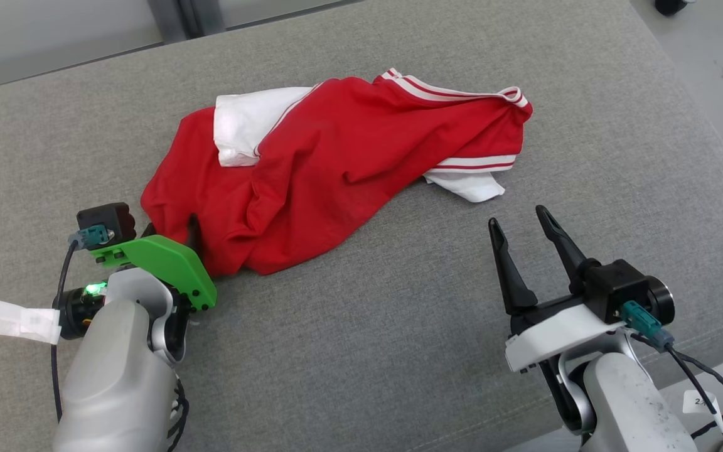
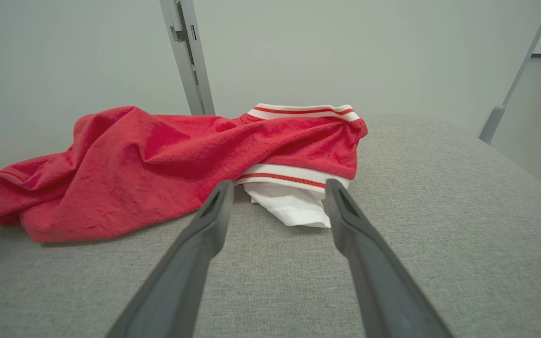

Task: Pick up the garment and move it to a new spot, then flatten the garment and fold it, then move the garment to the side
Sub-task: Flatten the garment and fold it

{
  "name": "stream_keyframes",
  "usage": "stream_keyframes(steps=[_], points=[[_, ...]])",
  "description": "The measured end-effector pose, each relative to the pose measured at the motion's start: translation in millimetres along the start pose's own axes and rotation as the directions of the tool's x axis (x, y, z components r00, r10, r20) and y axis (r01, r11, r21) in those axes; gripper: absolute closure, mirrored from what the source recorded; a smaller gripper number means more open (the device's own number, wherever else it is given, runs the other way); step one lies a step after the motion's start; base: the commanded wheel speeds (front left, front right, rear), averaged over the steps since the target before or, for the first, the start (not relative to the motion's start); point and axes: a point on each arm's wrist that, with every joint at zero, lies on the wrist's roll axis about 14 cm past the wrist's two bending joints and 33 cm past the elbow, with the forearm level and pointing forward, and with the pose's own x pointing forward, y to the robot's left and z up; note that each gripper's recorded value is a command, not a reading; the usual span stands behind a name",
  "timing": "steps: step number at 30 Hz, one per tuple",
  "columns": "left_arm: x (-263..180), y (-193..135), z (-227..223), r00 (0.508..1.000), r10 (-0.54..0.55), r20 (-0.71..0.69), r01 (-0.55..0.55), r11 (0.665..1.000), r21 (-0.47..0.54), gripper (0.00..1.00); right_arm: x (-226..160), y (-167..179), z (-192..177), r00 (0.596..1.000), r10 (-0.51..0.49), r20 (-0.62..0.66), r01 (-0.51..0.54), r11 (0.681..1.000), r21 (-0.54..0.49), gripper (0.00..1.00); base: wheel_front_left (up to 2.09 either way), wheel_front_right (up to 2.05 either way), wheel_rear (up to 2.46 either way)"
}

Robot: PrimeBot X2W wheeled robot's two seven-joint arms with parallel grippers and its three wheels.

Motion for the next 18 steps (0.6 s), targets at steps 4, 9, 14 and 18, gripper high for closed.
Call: stream_keyframes(steps=[4, 9, 14, 18], points=[[-0.6, -2.1, 0.9, 1.000, -0.015, 0.013, 0.015, 1.000, -0.012, 1.00, -0.3, -2.8, -0.8, 1.000, -0.009, 0.000, 0.009, 1.000, 0.002, 0.00, 0.00, 0.00, 0.00], [-13.4, -0.7, 24.6, 0.989, -0.025, 0.149, 0.031, 0.999, -0.039, 1.00, 4.1, 4.0, 2.8, 1.000, 0.012, 0.016, -0.012, 1.000, 0.005, 0.00, 0.00, 0.00, 0.00], [-37.1, 0.5, 46.0, 0.960, -0.035, 0.279, 0.053, 0.997, -0.059, 1.00, 7.8, 17.4, 8.1, 0.998, 0.050, 0.034, -0.050, 0.999, 0.010, 0.00, 0.00, 0.00, 0.00], [-64.6, 1.1, 60.8, 0.929, -0.040, 0.369, 0.075, 0.994, -0.081, 1.00, 6.6, 29.3, 10.5, 0.996, 0.081, 0.040, -0.082, 0.996, 0.017, 0.00, 0.00, 0.00, 0.00]])
